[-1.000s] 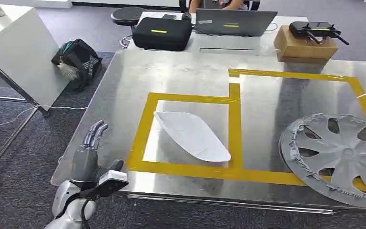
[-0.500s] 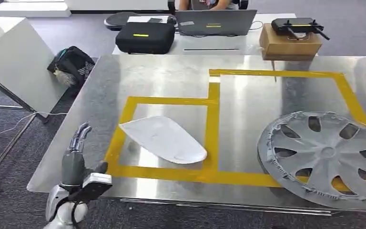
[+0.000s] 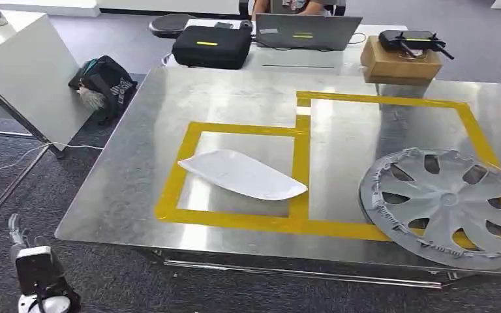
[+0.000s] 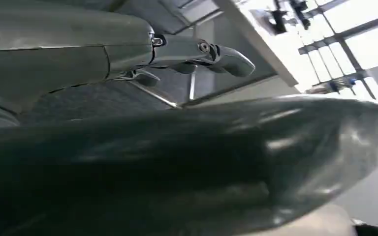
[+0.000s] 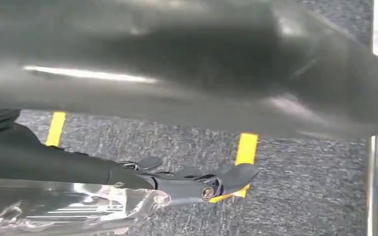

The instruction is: Take the parts from the cabinet and place them on the table.

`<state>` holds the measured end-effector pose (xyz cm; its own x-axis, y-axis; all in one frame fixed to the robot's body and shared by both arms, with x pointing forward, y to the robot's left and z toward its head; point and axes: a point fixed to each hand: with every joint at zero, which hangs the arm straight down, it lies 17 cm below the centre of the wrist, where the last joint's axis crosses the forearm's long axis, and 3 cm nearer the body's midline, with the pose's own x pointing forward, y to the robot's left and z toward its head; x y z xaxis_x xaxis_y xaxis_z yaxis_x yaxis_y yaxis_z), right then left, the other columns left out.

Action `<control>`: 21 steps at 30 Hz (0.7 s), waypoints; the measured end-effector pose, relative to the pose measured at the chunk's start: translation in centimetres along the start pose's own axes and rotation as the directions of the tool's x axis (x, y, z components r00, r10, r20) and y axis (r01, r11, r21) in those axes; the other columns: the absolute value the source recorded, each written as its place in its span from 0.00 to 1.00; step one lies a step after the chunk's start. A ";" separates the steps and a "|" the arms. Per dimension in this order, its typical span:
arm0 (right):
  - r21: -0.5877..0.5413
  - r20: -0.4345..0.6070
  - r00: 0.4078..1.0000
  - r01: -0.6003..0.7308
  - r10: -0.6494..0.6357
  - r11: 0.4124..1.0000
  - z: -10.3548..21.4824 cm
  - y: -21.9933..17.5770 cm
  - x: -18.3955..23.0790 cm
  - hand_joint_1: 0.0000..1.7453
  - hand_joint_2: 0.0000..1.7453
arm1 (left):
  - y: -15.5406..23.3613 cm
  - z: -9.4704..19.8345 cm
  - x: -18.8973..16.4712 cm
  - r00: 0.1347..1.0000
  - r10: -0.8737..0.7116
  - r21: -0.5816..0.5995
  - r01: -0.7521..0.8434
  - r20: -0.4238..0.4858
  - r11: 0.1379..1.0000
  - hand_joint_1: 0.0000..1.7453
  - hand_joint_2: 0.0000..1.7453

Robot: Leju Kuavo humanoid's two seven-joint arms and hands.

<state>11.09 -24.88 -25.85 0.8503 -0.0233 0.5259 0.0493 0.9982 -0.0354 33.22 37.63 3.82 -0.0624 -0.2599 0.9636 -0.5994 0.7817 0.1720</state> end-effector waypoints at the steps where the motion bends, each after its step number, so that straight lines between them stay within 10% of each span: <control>1: -0.001 0.000 1.000 0.000 0.000 1.000 0.0 0.0 0.0 0.00 0.00 | 0.6 0.1 -0.6 1.000 -0.010 0.012 0.010 -0.015 1.000 0.00 0.00; 21: -0.005 -0.001 1.000 0.009 -0.009 1.000 -0.1 0.2 0.2 0.00 0.00 | 5.0 4.7 -12.6 0.934 -0.091 0.064 0.120 -0.345 0.991 0.00 0.00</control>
<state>11.34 -24.71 -25.83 0.8503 -0.0323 0.5252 0.0596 0.9976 -0.0351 27.25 42.18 -8.38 0.2710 -0.1185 0.9553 -0.6527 0.7068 0.2728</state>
